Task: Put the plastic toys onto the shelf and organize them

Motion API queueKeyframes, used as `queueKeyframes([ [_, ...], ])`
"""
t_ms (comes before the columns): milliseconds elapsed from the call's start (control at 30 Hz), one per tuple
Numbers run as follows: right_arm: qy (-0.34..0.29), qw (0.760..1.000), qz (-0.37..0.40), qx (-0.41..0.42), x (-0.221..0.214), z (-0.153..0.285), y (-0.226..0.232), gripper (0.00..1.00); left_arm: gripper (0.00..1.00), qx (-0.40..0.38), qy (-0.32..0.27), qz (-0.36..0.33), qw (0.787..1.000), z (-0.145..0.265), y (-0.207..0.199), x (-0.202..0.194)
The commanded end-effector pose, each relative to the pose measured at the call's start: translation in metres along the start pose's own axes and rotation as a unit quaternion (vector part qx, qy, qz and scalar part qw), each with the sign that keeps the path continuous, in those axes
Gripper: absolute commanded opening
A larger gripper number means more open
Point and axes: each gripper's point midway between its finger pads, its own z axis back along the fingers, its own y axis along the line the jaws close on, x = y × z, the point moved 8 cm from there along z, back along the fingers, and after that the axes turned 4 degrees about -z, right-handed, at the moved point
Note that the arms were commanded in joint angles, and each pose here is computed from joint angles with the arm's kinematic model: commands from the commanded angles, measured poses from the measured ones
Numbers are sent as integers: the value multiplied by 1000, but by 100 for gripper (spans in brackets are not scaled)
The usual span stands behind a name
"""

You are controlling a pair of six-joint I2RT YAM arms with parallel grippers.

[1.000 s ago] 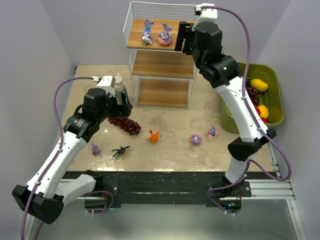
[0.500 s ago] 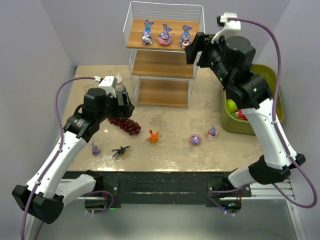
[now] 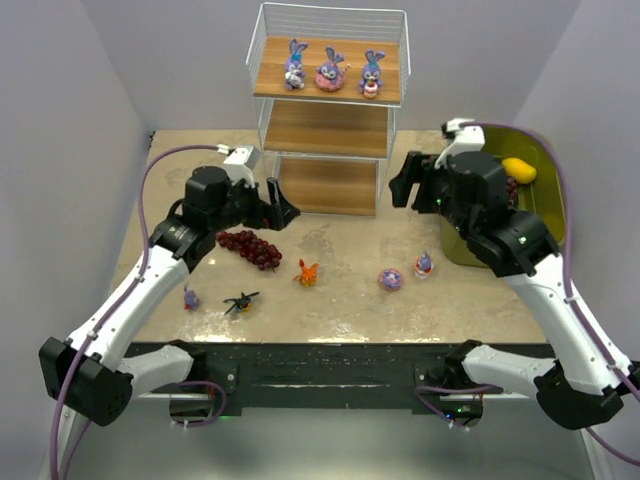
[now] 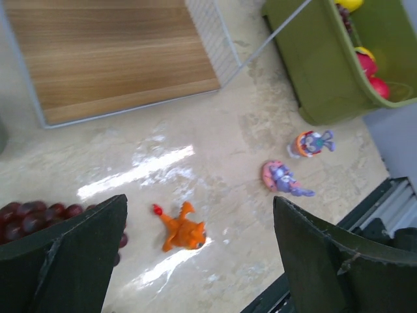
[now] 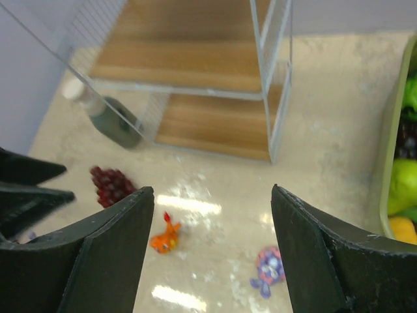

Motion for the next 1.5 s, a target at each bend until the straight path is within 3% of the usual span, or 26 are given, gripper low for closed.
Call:
queueKeyframes([
  [0, 128, 988, -3, -85, -76, -22, -28, 74, 97, -102, -14, 7, 995, -32, -48, 3],
  [100, 156, 983, -14, -94, -107, -25, -38, 72, 97, -128, 21, 0, 992, -57, -80, -13],
  [400, 131, 976, -20, -176, -113, -14, -62, 73, 94, -93, 154, 152, 972, -105, -112, -82],
  [533, 99, 972, -26, -211, -105, -4, -73, 73, 94, -82, 169, 237, 953, -123, -129, -86],
  [700, 81, 969, -25, -232, -99, 9, -81, 74, 93, -36, 202, 295, 933, -145, -147, -114],
  [833, 72, 969, -34, -232, -98, 21, -85, 74, 85, -7, 238, 353, 905, -160, -163, -146],
  [1033, 58, 970, -50, -232, -98, 40, -91, 74, 79, 21, 239, 355, 904, -177, -181, -156],
  [1467, 43, 970, -71, -230, -100, 62, -99, 74, 59, 65, 236, 361, 900, -193, -170, -176],
])
